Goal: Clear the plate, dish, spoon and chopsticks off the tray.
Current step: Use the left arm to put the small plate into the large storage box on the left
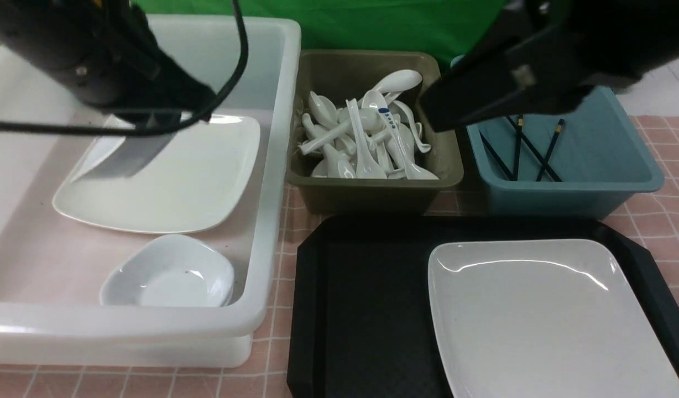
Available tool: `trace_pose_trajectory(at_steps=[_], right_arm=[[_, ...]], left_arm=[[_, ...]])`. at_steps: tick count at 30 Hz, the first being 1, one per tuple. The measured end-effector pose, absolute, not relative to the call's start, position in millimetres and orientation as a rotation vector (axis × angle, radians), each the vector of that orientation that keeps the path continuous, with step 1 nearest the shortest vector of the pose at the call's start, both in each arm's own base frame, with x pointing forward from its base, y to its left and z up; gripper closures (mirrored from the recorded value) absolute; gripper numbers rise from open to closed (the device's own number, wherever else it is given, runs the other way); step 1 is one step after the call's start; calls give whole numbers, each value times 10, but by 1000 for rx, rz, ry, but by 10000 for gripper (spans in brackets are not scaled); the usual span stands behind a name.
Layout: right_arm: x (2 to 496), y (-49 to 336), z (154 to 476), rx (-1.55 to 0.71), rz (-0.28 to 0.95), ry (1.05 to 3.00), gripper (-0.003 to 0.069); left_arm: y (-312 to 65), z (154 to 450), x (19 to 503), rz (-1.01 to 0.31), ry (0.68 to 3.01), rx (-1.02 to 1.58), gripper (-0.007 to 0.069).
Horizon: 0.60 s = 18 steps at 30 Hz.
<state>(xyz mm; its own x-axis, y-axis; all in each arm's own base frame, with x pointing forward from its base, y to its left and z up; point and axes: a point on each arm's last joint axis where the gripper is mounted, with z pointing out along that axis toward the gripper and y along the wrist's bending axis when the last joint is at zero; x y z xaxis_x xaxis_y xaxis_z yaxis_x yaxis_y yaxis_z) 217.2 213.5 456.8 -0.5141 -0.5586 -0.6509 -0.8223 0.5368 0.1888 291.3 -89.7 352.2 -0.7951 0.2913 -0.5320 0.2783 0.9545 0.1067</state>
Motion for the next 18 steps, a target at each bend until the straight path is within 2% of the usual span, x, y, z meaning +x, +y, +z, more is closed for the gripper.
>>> trace_pose_trajectory(at_steps=[7,14,16,18], right_arm=[[2356,2486,4292,-1192,628,2311,629],[2395,2525,4234,-1176,625,2339,629],[2395,2526,4234,-1176,626,2339,629],[2395,2526,4234,-1175,626,2339,629]], left_arm=[[-895,2838,2881,23,2657,378,613],[-902,2533,2896,39,2712,400,592],[-911,2499,2905,29,2718,396,561],[-919,2475,2908,21,2728,391,466]])
